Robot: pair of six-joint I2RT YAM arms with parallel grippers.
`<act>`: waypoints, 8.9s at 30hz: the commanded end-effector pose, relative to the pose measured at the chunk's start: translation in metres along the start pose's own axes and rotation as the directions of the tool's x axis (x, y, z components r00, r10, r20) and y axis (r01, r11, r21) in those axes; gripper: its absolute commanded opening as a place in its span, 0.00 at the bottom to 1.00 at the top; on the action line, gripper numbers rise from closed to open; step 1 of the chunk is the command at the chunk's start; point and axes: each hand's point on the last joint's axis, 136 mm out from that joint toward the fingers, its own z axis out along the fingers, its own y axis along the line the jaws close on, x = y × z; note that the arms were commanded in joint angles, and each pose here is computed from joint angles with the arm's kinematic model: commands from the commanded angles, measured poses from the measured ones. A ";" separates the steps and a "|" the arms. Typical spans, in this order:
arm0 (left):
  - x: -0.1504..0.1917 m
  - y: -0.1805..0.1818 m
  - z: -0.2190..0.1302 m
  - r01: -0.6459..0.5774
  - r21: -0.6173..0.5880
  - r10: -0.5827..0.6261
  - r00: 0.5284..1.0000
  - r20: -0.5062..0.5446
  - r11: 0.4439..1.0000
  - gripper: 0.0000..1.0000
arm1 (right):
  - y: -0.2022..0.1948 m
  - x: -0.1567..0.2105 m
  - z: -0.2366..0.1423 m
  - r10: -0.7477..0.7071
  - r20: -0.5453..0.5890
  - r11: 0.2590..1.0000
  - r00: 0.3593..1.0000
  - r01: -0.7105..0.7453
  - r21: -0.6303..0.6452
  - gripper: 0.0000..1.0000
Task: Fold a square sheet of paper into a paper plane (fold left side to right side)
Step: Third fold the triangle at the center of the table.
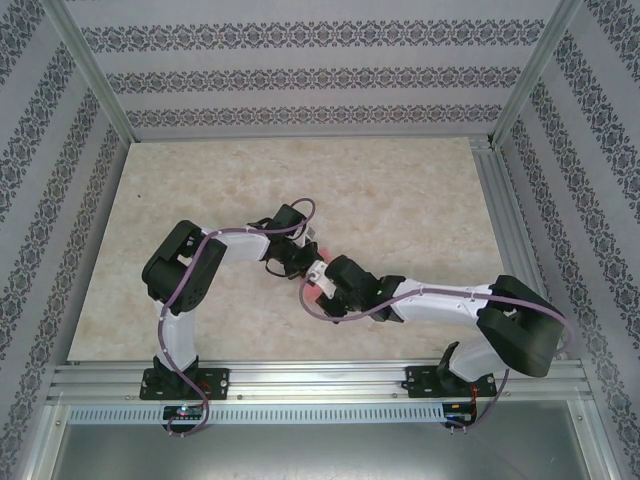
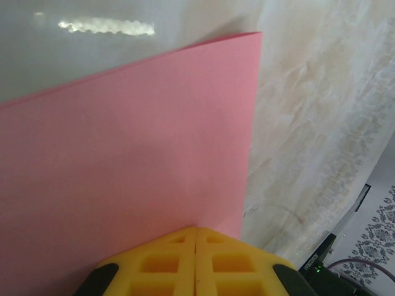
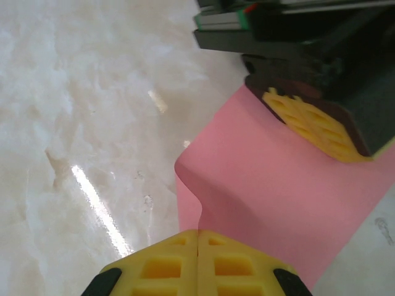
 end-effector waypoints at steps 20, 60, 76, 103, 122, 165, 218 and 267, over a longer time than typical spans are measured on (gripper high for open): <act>0.002 0.017 0.018 -0.009 -0.071 0.007 1.000 -0.022 0.997 0.07 | -0.035 -0.004 0.005 0.340 -0.028 0.919 0.940 -0.338 -0.202 0.00; -0.029 0.003 0.009 -0.081 -0.105 0.079 0.997 -0.023 0.991 0.12 | -0.051 0.001 0.017 0.419 -0.086 0.878 0.904 -0.428 -0.215 0.00; -0.021 0.024 0.015 -0.065 -0.146 0.061 0.998 -0.034 0.987 0.09 | -0.058 0.002 0.017 0.424 -0.102 0.879 0.900 -0.436 -0.191 0.00; -0.018 0.028 0.016 -0.060 -0.149 0.055 0.998 -0.036 0.987 0.08 | -0.065 0.021 0.022 0.483 -0.130 0.853 0.866 -0.498 -0.155 0.00; -0.018 0.021 0.011 -0.075 -0.138 0.071 0.997 -0.034 0.988 0.11 | -0.064 0.034 0.031 0.497 -0.199 0.838 0.844 -0.527 -0.141 0.00; 0.047 -0.030 -0.028 -0.074 0.095 0.065 0.994 0.090 0.993 0.17 | -0.063 0.053 0.038 0.514 -0.260 0.826 0.817 -0.553 -0.105 0.00; 0.062 0.062 0.004 0.055 -0.167 -0.049 0.998 0.042 0.984 0.11 | -0.070 0.012 -0.020 0.576 -0.110 0.798 0.810 -0.586 -0.139 0.29; 0.060 0.061 -0.001 0.046 -0.198 -0.037 0.998 0.047 0.979 0.10 | -0.023 0.050 0.009 0.538 -0.321 0.796 0.779 -0.595 -0.110 0.26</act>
